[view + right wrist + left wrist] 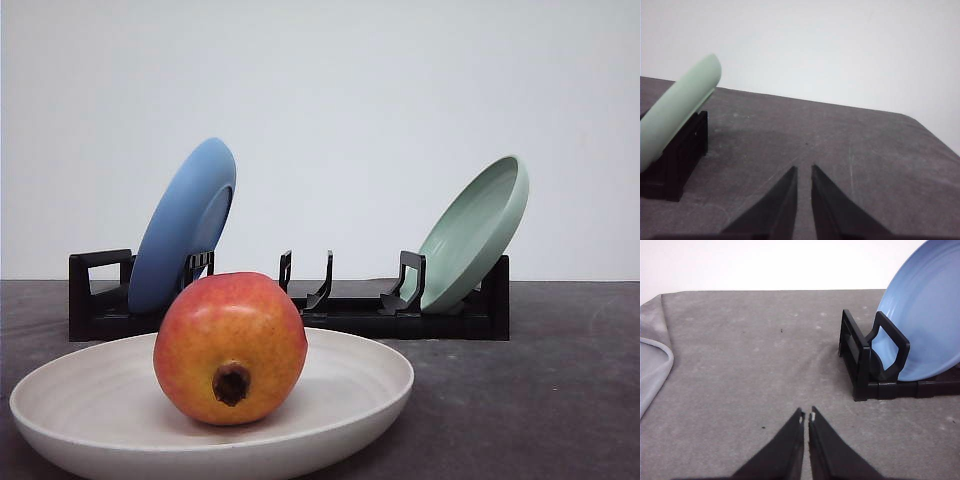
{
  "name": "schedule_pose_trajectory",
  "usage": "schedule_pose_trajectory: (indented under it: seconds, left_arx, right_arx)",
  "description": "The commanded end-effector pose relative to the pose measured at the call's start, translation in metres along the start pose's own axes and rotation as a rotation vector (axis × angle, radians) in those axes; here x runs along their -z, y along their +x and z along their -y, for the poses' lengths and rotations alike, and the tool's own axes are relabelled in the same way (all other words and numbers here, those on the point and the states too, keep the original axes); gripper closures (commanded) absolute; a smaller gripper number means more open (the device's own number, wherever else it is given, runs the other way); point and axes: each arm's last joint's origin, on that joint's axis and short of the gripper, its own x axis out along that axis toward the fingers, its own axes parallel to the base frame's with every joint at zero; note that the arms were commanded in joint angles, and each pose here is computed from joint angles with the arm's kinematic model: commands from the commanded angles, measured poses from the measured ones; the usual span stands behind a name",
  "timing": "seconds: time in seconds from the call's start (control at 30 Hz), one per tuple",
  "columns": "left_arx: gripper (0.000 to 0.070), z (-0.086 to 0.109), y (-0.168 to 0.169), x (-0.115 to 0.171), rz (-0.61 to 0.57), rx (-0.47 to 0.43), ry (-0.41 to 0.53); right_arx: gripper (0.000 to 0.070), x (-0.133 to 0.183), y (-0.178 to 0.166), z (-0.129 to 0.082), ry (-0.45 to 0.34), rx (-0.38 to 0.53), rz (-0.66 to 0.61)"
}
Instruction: Place pomegranate in white plate
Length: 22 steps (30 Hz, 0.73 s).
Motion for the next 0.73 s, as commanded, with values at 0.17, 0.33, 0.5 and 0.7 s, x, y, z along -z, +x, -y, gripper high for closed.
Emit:
schedule_pose_trajectory:
  seconds: [0.17,0.33,0.5,0.7]
  left_arx:
    - [0.0700,0.000,0.001,0.004,-0.014,0.005,-0.002]
    - [0.0700,0.000,0.001,0.004,-0.013,0.005,-0.002]
    - [0.0700,0.000,0.001,0.004,-0.014,0.005,-0.002]
    - [0.0700,0.000,0.001,0.004,-0.014,0.005,-0.002]
  right_arx:
    - [0.0649,0.016,-0.001,0.001,0.015,0.019,-0.122]
    - [0.0649,0.022,-0.002,0.001,0.006,0.014,-0.187]
    - [0.0649,0.022,-0.002,0.001,0.002,0.017,-0.187]
    - [0.0649,0.022,-0.002,0.001,0.002,0.018,-0.185]
